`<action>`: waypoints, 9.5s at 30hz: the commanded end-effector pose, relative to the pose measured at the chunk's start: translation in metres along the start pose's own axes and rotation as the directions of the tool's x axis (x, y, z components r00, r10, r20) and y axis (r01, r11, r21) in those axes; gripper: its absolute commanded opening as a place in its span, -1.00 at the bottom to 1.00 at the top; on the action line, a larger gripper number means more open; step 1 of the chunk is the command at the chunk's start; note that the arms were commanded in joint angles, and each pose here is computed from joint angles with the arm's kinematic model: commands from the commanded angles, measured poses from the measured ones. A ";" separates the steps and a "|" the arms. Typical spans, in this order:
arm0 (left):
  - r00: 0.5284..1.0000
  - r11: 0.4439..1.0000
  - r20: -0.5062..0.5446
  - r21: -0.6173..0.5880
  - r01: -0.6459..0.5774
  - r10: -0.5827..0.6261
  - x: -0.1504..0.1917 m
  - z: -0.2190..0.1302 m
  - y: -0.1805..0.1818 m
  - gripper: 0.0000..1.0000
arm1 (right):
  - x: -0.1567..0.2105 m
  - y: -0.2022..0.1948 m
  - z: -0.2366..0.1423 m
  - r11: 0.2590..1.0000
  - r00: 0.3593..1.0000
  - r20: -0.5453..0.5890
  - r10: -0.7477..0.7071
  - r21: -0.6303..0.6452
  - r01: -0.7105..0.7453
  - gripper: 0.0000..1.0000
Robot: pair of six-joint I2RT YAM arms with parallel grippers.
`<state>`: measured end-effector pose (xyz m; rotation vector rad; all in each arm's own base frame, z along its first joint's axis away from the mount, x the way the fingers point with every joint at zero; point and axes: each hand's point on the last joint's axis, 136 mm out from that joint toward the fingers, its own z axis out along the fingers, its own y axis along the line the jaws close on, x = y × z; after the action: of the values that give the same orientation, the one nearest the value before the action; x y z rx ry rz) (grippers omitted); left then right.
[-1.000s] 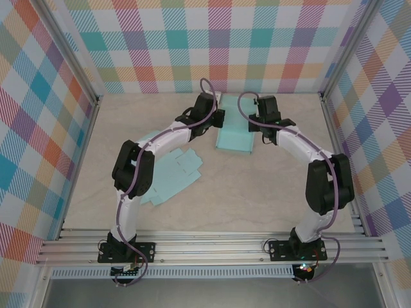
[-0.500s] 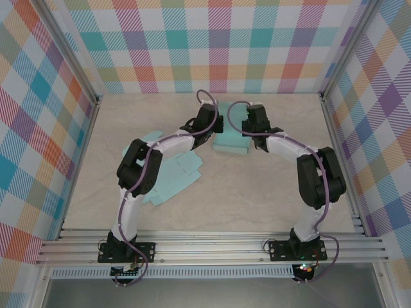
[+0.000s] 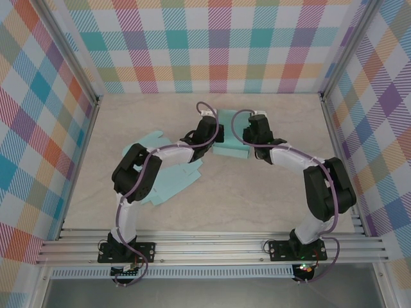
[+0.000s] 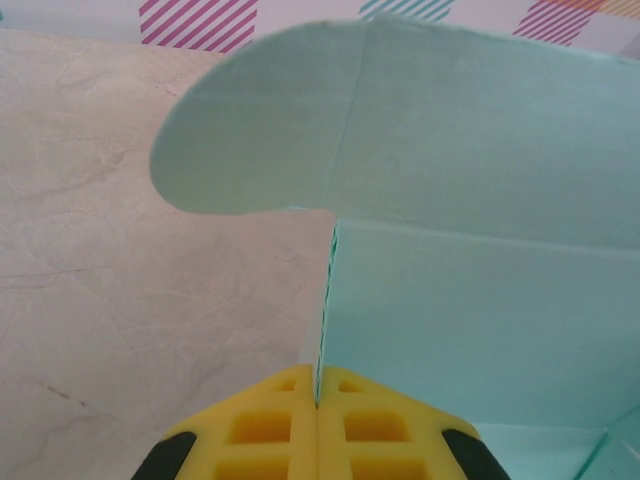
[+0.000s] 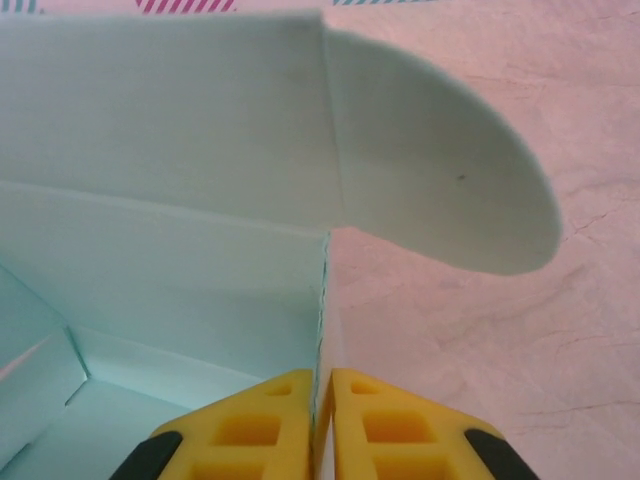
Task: Fold the paper box
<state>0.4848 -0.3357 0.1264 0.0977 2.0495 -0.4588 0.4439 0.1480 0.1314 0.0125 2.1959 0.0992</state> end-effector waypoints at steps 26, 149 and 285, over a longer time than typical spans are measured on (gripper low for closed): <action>0.997 0.999 0.071 0.030 -0.041 0.038 0.044 -0.037 -0.026 -1.00 | 0.062 0.007 -0.023 0.989 0.993 0.000 0.122 -0.086 -0.121 -0.95; 0.901 0.983 -0.404 -0.021 -0.184 0.160 0.027 -0.065 0.020 0.35 | 0.116 -0.001 -0.095 0.918 0.822 -0.502 0.267 -0.128 -0.377 0.83; 0.627 0.951 -0.776 0.144 0.273 -0.062 0.129 -0.021 0.089 -1.00 | 0.118 0.090 -0.003 0.613 0.764 -0.435 0.476 -0.459 -0.643 0.63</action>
<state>0.4403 -0.2910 0.0568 0.3733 2.6530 -1.0751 0.3595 0.2440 0.0613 0.4079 2.2343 1.2896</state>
